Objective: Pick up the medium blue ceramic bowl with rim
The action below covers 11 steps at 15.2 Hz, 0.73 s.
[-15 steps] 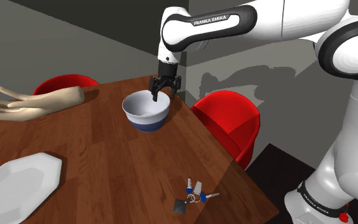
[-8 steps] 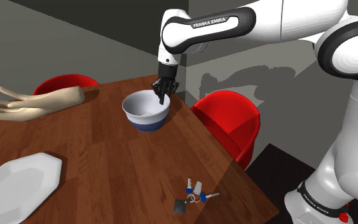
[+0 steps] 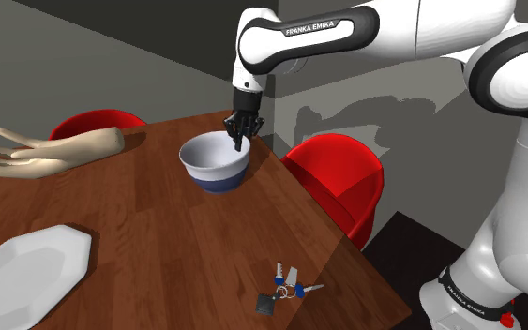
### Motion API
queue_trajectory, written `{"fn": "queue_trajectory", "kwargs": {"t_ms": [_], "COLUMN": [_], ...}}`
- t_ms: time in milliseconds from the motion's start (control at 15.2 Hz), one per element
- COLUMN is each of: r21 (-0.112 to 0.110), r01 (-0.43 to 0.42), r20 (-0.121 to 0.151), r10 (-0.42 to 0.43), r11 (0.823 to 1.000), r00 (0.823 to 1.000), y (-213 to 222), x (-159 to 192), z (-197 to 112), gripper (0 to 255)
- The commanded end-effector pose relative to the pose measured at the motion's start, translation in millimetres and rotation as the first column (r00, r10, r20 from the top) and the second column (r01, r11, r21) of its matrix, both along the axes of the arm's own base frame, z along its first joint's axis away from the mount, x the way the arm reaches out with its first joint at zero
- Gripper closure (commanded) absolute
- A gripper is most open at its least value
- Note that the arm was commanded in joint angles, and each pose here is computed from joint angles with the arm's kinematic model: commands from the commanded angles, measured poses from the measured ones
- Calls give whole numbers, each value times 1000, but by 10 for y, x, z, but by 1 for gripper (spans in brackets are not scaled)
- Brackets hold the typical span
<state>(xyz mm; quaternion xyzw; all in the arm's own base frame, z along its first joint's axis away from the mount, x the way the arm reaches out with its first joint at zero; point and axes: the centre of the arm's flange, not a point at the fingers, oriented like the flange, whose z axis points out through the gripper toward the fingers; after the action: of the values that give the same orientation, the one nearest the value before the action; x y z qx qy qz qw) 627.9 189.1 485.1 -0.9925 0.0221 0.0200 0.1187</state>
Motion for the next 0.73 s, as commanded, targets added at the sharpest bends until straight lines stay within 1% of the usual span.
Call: {"fn": "queue_trajectory", "kwargs": {"t_ms": [0,660], "r21": [0,0], "r01": [0,0], "r20": [1,1], "r10": [0,0], "r11": [1000,1000], "r00": [1000,1000], "y": [-3,-3], "x": [-6,-6], "z": [106,634], "gripper": [255,255]}}
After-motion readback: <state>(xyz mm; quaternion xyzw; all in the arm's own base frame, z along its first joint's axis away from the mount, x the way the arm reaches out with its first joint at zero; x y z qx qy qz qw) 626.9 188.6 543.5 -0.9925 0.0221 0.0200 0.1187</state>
